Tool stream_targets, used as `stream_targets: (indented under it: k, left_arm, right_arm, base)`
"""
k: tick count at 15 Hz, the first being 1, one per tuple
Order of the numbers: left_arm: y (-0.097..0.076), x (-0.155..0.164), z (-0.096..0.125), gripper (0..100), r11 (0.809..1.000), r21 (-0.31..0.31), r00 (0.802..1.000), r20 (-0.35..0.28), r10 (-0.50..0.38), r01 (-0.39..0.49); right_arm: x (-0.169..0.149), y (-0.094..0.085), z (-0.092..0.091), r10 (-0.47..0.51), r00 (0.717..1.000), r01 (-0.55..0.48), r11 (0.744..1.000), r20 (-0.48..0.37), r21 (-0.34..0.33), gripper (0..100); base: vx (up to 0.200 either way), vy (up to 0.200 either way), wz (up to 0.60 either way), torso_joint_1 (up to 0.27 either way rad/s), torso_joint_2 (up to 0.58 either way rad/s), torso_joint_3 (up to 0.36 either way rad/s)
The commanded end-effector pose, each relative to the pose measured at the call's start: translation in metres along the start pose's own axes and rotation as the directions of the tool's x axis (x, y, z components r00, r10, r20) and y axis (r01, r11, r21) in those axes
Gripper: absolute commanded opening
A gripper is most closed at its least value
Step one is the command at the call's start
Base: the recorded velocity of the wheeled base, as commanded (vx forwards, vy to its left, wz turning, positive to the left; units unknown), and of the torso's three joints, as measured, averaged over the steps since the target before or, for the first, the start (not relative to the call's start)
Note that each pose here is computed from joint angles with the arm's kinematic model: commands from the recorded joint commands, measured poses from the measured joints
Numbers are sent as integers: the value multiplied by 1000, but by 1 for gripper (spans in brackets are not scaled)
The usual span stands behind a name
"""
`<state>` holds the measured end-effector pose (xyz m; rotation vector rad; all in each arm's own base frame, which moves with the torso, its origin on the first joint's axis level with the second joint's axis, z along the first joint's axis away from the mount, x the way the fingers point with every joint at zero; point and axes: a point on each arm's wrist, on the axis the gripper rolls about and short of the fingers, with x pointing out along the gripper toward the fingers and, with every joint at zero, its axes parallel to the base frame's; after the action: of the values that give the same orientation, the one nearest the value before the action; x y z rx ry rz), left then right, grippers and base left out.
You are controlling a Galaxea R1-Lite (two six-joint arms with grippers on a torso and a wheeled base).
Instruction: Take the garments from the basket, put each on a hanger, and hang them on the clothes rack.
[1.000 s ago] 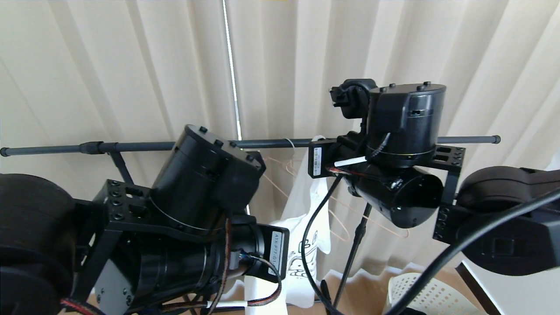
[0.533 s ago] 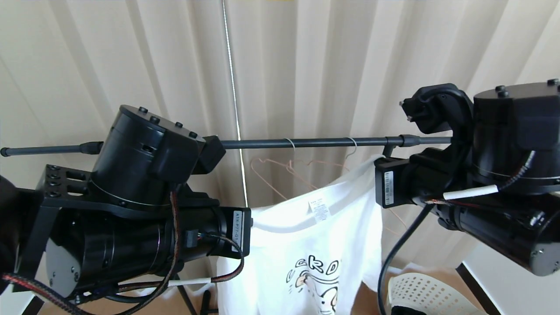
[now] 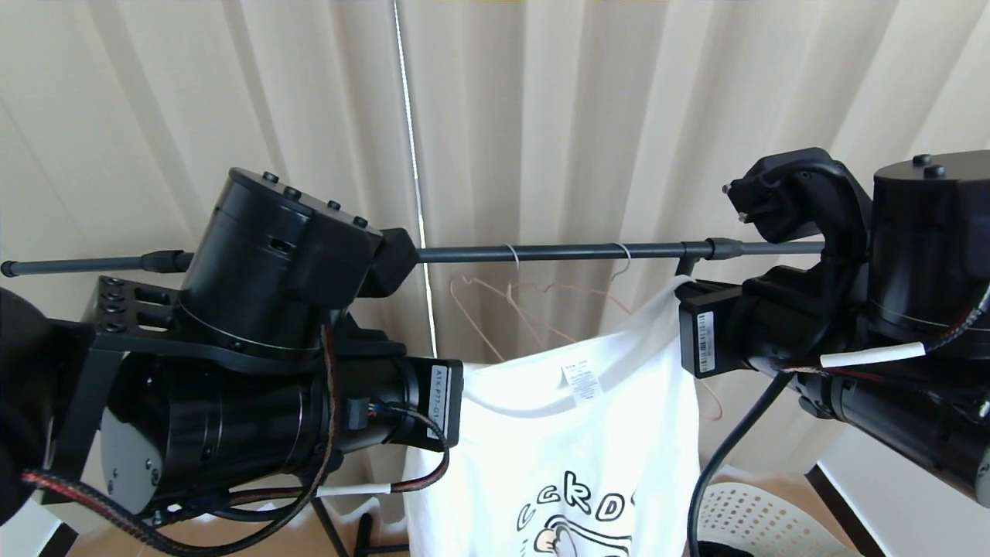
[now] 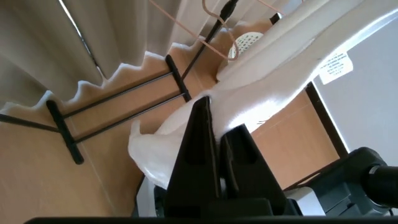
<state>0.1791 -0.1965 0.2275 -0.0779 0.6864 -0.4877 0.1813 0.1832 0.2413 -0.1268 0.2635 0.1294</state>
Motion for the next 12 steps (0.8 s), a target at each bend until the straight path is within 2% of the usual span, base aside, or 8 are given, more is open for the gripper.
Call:
stream_targets:
  k: [1, 2, 3, 4, 6, 8, 12]
  left_arm:
    - [-3, 10, -3, 0, 1000, 21, 1000, -25, 7, -6]
    - [-4, 10, -5, 100, 999, 36, 1000, -30, 5, -4]
    - [-4, 10, -5, 100, 999, 36, 1000, -30, 5, -4]
    - [-6, 9, -6, 100, 999, 44, 999, -31, -5, 6]
    - [-6, 8, -9, 100, 999, 44, 999, -41, -5, 6]
    - [-4, 10, -12, 100, 999, 41, 999, -53, 5, -2]
    - [-7, 26, -14, 100, 999, 33, 997, -79, 24, -22]
  right_arm:
    - [6, -6, -4, -31, 999, 31, 999, -17, -21, 0]
    - [7, -9, -5, -41, 999, 41, 998, -20, -38, 0]
    - [7, -9, -5, -41, 999, 41, 998, -20, -38, 0]
    - [5, -23, -6, -80, 997, 78, 993, -21, -83, 0]
    - [1, -39, -2, -116, 993, 115, 987, -6, -112, 0]
    - [-6, -46, 0, -125, 992, 125, 984, 11, -126, 0]
    - [-31, -62, -6, -123, 992, 129, 963, 37, -236, 0]
  base:
    - [0, 0, 0, 0, 0, 0]
    - [0, 0, 0, 0, 0, 0]
    - [0, 0, 0, 0, 0, 0]
    - [0, 0, 0, 0, 0, 0]
    - [0, 0, 0, 0, 0, 0]
    - [0, 0, 0, 0, 0, 0]
    - [0, 0, 0, 0, 0, 0]
